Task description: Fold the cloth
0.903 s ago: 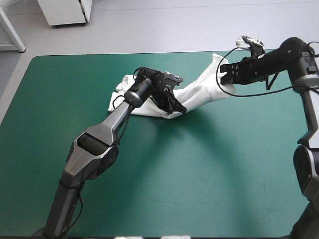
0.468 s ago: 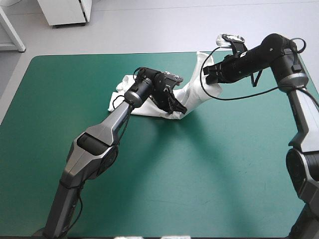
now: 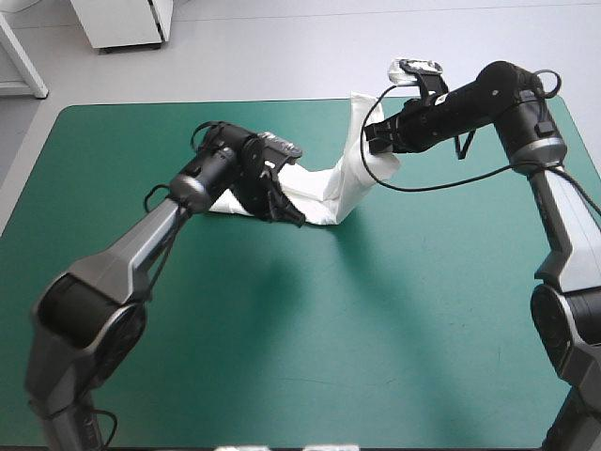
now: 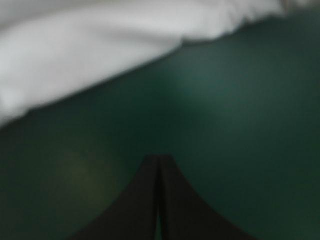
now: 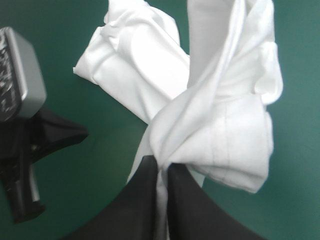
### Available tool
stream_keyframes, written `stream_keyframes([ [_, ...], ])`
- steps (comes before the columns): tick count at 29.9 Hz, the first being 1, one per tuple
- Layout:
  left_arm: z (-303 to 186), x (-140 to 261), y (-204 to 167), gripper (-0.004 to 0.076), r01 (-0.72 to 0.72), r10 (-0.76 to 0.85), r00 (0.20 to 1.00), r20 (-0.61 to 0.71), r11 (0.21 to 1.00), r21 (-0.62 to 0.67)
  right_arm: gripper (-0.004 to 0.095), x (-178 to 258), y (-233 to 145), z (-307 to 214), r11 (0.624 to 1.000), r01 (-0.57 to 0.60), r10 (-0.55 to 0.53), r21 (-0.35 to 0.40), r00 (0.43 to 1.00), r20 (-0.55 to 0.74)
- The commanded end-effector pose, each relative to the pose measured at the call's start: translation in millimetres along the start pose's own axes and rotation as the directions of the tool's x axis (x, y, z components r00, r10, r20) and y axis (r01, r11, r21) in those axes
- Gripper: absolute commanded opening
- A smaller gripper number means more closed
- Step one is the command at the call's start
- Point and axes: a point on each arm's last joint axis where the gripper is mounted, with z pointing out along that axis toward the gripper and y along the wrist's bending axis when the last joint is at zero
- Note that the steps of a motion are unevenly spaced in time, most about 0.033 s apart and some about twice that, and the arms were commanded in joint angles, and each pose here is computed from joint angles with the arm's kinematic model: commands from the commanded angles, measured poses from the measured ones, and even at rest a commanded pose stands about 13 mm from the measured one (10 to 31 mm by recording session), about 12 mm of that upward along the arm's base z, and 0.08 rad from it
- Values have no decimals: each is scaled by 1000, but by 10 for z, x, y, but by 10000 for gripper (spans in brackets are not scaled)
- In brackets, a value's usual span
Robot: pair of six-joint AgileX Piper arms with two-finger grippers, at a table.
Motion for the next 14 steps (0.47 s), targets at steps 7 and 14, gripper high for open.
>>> stream_keyframes([
  [7, -1067, 1242, -40, -9, 84, -79, 994, 78, 994, -64, -13, -201, 431, 21, 995, 89, -76, -49, 972, 221],
  [14, -1437, 1865, -61, -9, 134, -114, 974, 197, 987, -93, -13, -187, 566, 624, 991, 107, -89, -82, 976, 199],
])
